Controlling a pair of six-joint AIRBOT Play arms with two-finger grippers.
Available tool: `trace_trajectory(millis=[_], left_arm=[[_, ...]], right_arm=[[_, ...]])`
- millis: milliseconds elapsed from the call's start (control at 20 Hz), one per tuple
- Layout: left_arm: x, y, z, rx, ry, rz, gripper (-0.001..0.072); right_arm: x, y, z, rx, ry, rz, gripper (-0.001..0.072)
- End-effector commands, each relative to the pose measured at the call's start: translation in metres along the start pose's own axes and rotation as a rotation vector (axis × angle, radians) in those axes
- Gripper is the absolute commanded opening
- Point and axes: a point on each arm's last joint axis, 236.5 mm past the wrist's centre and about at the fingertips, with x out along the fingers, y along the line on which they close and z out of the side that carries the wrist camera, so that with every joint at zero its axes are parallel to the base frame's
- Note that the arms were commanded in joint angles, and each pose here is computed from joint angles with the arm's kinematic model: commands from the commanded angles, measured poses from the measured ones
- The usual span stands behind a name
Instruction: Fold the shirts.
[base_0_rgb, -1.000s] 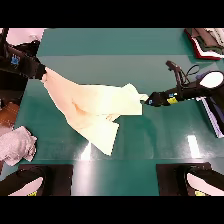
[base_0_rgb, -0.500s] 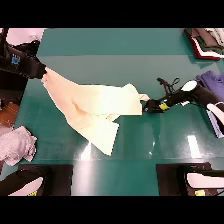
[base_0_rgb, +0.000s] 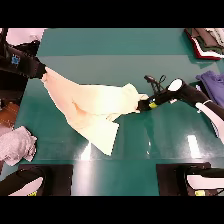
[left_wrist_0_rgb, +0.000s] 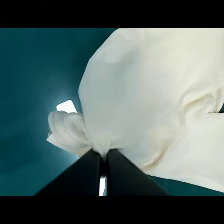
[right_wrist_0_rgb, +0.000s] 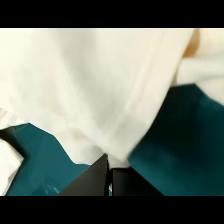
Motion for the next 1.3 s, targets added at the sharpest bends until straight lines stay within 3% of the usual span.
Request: trace_trajectory(millis=[0, 250, 500, 800, 900, 1050, 1250], left_arm=[[-0.024, 0.021, 0.026, -0.007, -0.121, 0.095, 0.0027], [-0.153, 0.022, 0.090, -0.005, -0.493, 0.149, 0.0026], [-0.292, -0.011, 0.100, 0.025, -0.916, 0.088, 0.0026], [-0.413, -0.050, 0.069, 0.048, -1.263, -0.027, 0.0025], [-0.414, -0.053, 0.068, 0.045, -1.266, -0.046, 0.0026], [-0.371, -0.035, 0.077, 0.027, -1.152, 0.015, 0.0025], [-0.194, -0.001, 0.083, -0.013, -0.677, 0.077, 0.0025]], right_arm=[[-0.061, 0.037, 0.045, -0.108, -0.165, 0.014, 0.0014], [-0.314, 0.127, 0.113, -0.314, -0.784, -0.058, 0.0014], [-0.508, 0.201, 0.051, -0.437, -1.224, -0.190, 0.0014], [-0.595, 0.209, -0.024, -0.343, -1.401, -0.497, 0.0013], [-0.603, 0.190, -0.027, -0.241, -1.408, -0.543, 0.0013], [-0.577, 0.142, -0.011, -0.076, -1.268, -0.481, 0.0013], [-0.485, 0.045, 0.018, 0.156, -0.885, -0.298, 0.0013]])
